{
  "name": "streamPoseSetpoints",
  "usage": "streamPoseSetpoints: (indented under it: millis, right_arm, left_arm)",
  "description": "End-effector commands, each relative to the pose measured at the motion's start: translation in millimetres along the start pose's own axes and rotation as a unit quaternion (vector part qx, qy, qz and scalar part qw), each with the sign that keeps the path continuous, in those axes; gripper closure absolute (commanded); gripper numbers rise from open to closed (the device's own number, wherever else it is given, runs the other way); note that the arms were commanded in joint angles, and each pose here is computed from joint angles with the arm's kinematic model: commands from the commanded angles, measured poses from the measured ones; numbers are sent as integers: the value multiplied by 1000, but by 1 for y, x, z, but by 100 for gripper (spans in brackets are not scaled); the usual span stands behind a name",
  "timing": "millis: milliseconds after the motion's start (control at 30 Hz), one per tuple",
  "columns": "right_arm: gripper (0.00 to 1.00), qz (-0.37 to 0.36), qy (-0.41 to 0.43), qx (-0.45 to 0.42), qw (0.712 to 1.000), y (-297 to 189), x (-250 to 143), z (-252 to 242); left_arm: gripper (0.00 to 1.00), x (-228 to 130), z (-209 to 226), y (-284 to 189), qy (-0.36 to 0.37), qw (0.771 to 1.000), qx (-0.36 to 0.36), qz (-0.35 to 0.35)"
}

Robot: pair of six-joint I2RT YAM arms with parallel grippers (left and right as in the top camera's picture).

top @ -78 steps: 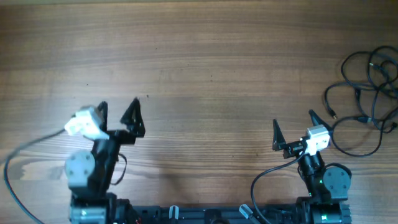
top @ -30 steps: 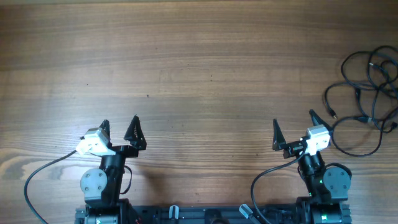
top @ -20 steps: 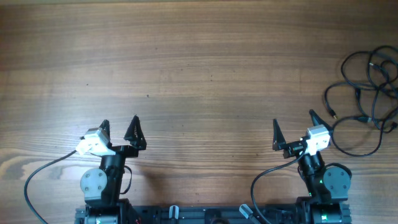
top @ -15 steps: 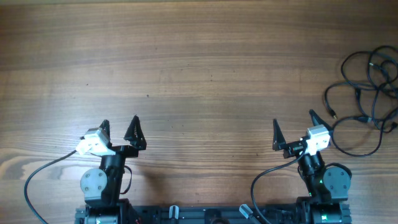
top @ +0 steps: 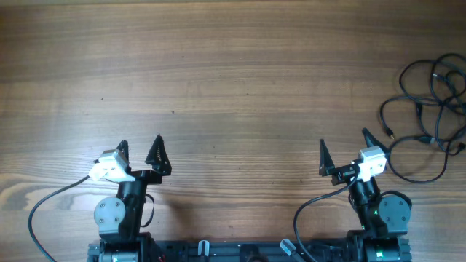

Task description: Untangle cables

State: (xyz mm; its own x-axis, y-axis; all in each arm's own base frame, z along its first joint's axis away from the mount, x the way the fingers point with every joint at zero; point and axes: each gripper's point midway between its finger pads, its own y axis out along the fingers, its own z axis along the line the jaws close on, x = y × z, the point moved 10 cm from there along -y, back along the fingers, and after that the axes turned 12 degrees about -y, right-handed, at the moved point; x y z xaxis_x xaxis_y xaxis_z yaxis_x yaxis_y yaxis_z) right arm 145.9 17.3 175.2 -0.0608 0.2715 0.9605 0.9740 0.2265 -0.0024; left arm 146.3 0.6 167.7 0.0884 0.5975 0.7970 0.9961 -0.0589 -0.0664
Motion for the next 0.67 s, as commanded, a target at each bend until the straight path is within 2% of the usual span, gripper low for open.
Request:
streamPoseSetpoints:
  millis: [0,633]
  right_arm:
    - [0,-3,1,-7,1000,0,1,-1]
    - [0,-3,1,-7,1000,0,1,-1]
  left_arm:
    - [0,-2,2,0,8,1000,5,-3]
    - [0,-2,2,0,8,1000,5,-3]
